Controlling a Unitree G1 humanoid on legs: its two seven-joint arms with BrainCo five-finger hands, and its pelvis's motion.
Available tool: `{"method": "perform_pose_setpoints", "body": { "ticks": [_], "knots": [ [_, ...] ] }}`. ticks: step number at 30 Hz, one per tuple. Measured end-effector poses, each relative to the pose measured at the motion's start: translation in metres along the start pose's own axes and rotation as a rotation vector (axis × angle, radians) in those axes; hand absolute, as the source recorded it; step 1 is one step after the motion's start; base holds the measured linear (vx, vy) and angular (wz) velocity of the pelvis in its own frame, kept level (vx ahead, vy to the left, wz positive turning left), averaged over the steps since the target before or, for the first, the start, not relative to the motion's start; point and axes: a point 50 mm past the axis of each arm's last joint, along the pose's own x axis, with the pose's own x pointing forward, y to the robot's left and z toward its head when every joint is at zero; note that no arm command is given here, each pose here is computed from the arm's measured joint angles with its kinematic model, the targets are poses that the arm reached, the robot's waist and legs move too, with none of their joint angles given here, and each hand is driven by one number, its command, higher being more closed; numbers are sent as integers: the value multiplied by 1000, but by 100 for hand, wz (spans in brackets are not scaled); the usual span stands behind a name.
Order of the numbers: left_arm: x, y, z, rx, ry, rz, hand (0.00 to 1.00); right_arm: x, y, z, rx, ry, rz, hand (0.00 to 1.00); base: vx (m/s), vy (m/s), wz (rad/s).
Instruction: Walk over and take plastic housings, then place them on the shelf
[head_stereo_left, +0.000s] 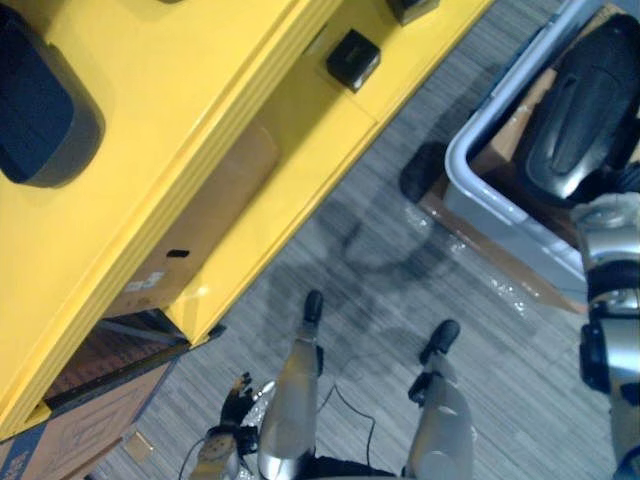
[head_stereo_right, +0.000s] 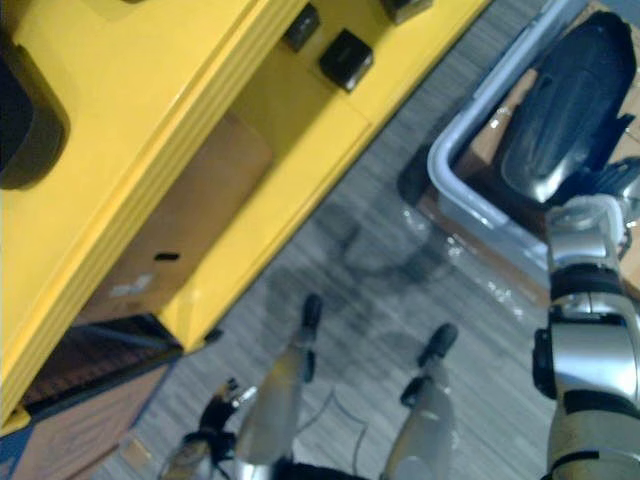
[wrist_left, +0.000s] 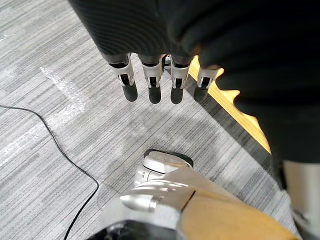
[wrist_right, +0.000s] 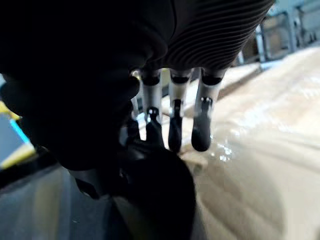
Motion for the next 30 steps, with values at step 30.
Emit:
{"method": "perform_pose_setpoints", "body": {
  "ticks": [30],
  "knots": [
    [-16,-43,77,-209,-411,-136,0,0,-20,40,37,-242,-140,100,1,-8,-2]
  ]
}}
